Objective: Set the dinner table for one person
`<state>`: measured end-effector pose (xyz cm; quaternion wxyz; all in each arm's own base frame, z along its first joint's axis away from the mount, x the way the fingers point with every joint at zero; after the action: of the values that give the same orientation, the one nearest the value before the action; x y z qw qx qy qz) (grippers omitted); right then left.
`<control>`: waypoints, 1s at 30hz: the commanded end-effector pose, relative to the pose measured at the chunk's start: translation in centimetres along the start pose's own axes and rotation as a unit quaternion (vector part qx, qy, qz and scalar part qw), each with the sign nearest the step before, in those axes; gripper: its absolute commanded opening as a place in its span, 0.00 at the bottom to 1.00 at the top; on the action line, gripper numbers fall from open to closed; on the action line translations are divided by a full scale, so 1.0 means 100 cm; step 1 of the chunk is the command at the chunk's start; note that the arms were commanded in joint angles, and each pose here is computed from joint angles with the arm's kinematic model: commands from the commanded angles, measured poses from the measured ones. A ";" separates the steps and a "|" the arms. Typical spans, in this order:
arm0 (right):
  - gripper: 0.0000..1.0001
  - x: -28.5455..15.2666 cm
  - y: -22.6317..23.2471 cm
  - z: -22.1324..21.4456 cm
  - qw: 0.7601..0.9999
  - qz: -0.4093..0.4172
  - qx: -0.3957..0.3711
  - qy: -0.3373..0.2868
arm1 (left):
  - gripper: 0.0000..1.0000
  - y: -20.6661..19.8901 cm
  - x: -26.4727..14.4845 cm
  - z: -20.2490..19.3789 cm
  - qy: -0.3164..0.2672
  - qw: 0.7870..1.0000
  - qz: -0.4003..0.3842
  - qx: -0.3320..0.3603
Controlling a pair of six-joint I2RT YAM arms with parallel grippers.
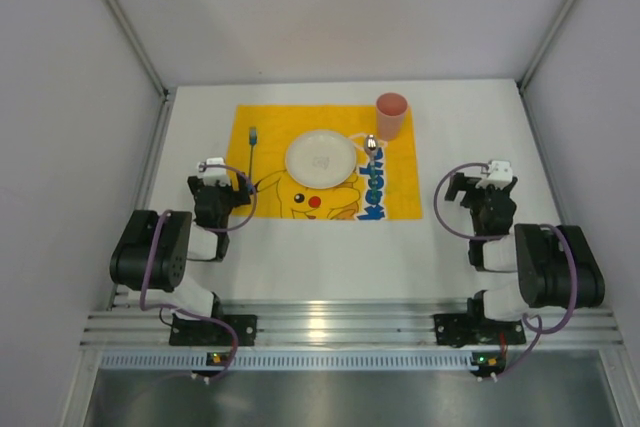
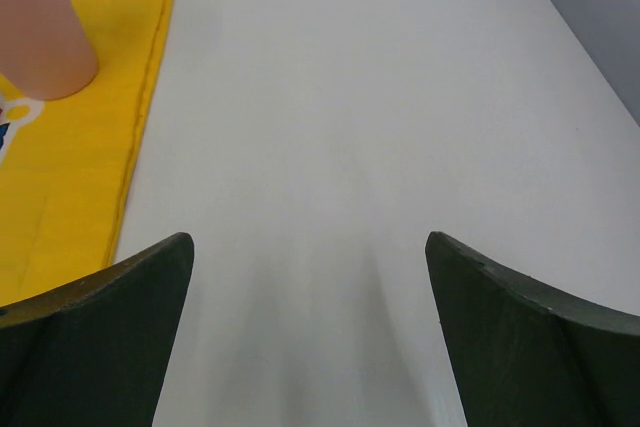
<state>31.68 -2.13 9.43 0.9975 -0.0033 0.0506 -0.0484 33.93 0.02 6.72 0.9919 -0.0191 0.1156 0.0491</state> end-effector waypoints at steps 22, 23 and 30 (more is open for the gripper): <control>1.00 0.021 0.016 0.030 0.999 0.029 -0.025 -0.035 | 0.99 -0.002 0.007 0.025 -0.051 0.999 -0.007 -0.009; 1.00 0.021 0.015 0.029 0.999 0.028 -0.025 -0.033 | 0.99 -0.002 0.007 0.025 -0.051 0.999 -0.008 -0.009; 1.00 0.021 0.015 0.030 0.999 0.028 -0.025 -0.035 | 0.99 -0.002 0.007 0.025 -0.051 0.999 -0.007 -0.009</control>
<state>33.40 -1.13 10.49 0.9982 -0.0222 0.0500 -0.0250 33.93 0.02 6.72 0.9919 -0.0191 0.1155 0.0491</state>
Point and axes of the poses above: each gripper's point midway between its finger pads, its own x axis out along the fingers, its own y axis along the line the jaws close on, z = x × y, the point moved 4 cm from there along -x, back along the fingers, and after that the axes turned 2 degrees about -x, right-handed, at the moved point
